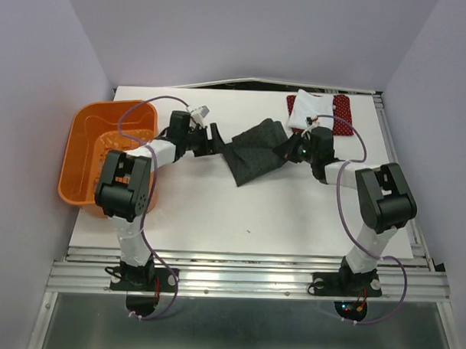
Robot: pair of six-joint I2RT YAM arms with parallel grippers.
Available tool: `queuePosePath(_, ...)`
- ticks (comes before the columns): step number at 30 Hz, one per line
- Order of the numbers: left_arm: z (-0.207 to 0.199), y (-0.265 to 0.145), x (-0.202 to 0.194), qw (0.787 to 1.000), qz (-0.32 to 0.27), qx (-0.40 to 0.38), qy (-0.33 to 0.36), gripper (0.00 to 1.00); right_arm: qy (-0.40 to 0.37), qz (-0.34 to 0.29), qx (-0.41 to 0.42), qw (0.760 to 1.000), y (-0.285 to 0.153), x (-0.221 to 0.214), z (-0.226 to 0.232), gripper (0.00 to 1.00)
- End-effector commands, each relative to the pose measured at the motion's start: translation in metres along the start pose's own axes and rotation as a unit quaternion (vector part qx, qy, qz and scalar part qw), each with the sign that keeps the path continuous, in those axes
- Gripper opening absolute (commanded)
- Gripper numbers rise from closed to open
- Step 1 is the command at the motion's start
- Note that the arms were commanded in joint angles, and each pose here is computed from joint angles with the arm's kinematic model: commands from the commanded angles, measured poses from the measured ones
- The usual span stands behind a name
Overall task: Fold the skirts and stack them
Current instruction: Neatly place the folded skirt to the corner
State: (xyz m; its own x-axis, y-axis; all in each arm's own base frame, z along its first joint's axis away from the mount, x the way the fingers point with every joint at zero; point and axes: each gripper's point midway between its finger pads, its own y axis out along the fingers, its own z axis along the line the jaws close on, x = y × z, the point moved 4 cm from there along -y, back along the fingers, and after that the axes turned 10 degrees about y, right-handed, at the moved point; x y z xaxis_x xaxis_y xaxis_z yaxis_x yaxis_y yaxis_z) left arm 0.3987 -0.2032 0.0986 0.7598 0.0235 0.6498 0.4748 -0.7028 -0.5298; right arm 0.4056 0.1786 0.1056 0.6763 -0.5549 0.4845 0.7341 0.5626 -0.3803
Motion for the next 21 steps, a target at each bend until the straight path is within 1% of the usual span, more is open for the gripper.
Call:
queuePosePath(1, 0.012, -0.046, 0.031, 0.994, -0.054, 0.067, 0.067, 0.82, -0.084, -0.025, 0.008, 0.996, 0.022, 0.028, 0.012, 0.01)
queuePosePath(4, 0.009, -0.064, 0.044, 0.99, -0.08, 0.075, 0.095, 0.82, -0.138, -0.041, 0.003, 0.99, 0.041, 0.05, 0.014, 0.01)
queuePosePath(9, -0.001, -0.075, 0.05, 0.986, -0.092, 0.068, 0.122, 0.83, -0.215, -0.072, -0.021, 0.974, 0.064, 0.079, 0.01, 0.01)
queuePosePath(10, -0.002, -0.076, 0.052, 0.985, -0.092, 0.068, 0.128, 0.92, -0.23, -0.081, -0.022, 0.97, 0.069, 0.087, 0.013, 0.01)
queuePosePath(11, -0.003, -0.077, 0.053, 0.985, -0.091, 0.068, 0.128, 0.92, -0.236, -0.087, -0.022, 0.968, 0.072, 0.092, 0.015, 0.01)
queuePosePath(12, -0.004, -0.077, 0.054, 0.984, -0.088, 0.067, 0.138, 0.98, -0.239, -0.096, -0.025, 0.966, 0.072, 0.101, 0.013, 0.01)
queuePosePath(13, -0.005, -0.078, 0.055, 0.984, -0.083, 0.065, 0.141, 0.99, -0.251, -0.108, -0.02, 0.962, 0.074, 0.11, 0.021, 0.01)
queuePosePath(17, -0.008, -0.082, 0.059, 0.982, -0.086, 0.064, 0.157, 0.99, -0.276, -0.123, -0.018, 0.953, 0.079, 0.124, 0.029, 0.01)
queuePosePath(20, -0.011, -0.083, 0.06, 0.981, -0.089, 0.058, 0.16, 0.99, -0.287, -0.149, -0.015, 0.946, 0.081, 0.146, 0.039, 0.01)
queuePosePath(21, -0.012, -0.084, 0.06, 0.981, -0.091, 0.057, 0.161, 0.99, -0.289, -0.156, -0.021, 0.944, 0.082, 0.153, 0.035, 0.01)
